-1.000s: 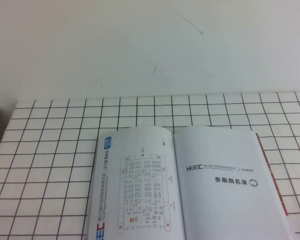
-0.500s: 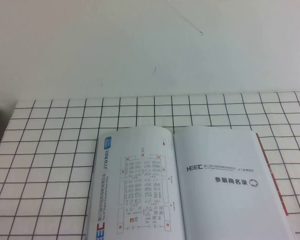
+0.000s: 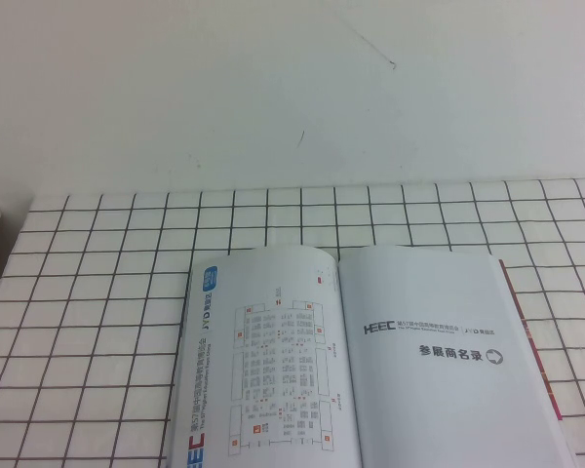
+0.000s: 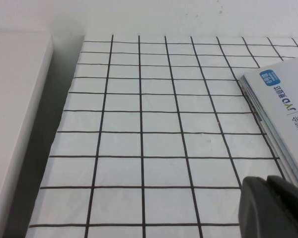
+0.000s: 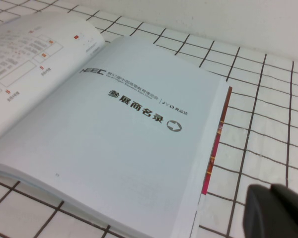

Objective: Close book
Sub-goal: 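Close the open booklet and leave it lying on the table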

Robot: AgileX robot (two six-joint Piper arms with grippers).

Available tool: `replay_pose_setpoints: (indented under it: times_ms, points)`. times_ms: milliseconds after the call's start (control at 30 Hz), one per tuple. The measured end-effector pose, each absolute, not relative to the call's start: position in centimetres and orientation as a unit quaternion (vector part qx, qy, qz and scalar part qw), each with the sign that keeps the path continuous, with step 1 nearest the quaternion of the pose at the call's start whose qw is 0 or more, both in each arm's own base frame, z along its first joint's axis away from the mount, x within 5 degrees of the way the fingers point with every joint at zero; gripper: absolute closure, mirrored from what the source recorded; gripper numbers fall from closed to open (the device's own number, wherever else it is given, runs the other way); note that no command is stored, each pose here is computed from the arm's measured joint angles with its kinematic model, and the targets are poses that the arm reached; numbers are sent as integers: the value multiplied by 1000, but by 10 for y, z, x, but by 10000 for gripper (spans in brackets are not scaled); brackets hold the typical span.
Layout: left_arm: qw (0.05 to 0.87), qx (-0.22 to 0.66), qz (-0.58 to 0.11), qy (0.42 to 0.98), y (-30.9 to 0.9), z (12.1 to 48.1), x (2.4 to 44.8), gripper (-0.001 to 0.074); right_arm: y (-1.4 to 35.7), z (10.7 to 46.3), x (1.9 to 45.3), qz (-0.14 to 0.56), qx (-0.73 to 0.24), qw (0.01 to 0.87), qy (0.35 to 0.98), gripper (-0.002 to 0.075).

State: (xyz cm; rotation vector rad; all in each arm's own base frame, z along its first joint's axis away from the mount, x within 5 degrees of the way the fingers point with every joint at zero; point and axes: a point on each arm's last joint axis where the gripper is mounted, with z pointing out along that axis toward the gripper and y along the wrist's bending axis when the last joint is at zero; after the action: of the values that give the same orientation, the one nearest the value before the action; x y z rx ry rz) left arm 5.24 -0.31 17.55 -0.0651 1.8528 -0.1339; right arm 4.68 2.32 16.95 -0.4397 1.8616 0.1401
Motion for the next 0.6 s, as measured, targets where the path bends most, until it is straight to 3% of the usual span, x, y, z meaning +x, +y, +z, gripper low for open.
replay_pose_setpoints:
  times_ms: [600]
  points:
    - [601, -26, -57, 797, -3, 176, 53, 738, 23, 169, 47, 60, -188, 574, 795, 729]
